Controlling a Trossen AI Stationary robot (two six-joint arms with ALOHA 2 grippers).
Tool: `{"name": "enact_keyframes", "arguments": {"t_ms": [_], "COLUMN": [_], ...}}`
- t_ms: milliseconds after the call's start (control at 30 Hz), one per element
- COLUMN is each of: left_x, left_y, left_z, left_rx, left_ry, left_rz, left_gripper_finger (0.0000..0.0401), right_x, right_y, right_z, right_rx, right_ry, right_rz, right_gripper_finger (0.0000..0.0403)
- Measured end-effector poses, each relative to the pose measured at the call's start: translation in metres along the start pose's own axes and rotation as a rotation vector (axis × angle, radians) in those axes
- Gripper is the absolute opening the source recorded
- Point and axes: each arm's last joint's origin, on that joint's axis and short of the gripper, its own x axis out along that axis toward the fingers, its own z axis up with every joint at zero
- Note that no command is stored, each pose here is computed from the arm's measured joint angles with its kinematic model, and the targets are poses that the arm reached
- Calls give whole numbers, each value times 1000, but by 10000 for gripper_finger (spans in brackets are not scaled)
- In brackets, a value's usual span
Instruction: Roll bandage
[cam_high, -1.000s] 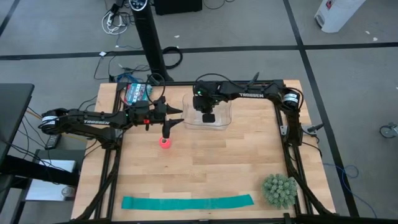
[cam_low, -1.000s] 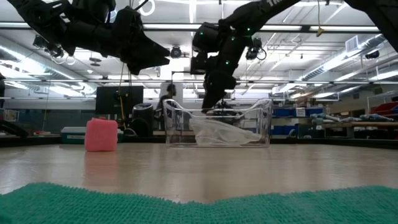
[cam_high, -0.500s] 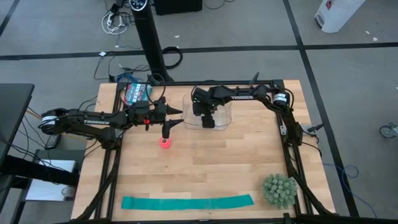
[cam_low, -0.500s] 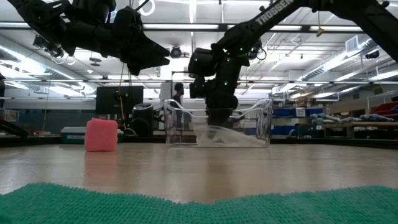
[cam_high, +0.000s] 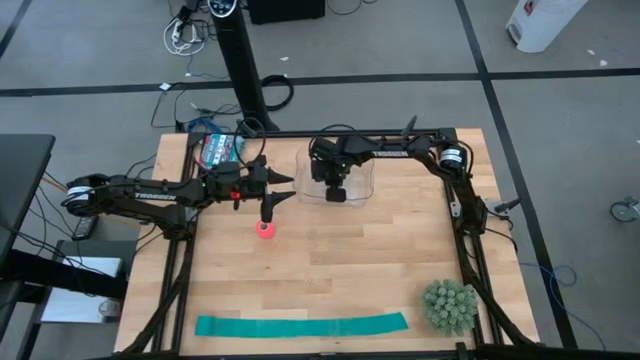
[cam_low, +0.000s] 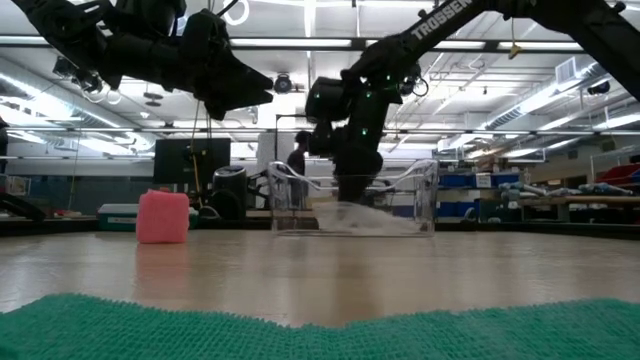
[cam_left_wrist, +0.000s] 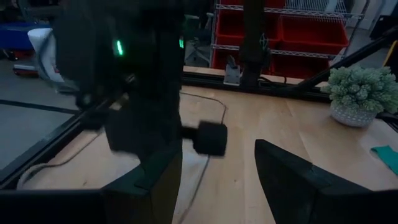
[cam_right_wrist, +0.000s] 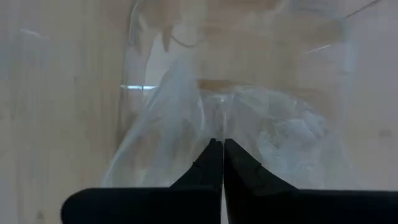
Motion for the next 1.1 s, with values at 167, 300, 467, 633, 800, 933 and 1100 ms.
{"name": "enact_keyframes", "arguments": {"t_ms": [167, 300, 467, 633, 800, 933, 1100], "left_x": [0, 0, 0, 0, 0, 0, -3], "left_y": [0, 0, 0, -3, -16, -33, -53], "left_z": [0, 0, 0, 0, 0, -1, -2], "left_rx": [-2, -5, -6, -5, 74, 166, 256], "left_ry": [2, 3, 4, 5, -2, -16, -23], "left_rz": [0, 0, 0, -61, -107, -52, -2], "left_gripper_finger": [209, 209, 209, 209, 209, 209, 209], "right_x": [-51, -74, -107, -146, -158, -149, -123], "right_y": [1, 10, 25, 49, 68, 80, 86], "right_z": [14, 16, 16, 16, 17, 26, 29], "right_rx": [-14, -28, -35, -68, -54, -21, 52], "right_ry": [-68, -77, -123, -268, -337, -385, -477], "right_rz": [-65, -63, -76, 129, 382, 393, 408], "right_gripper_finger": [0, 0, 0, 0, 0, 0, 0]}}
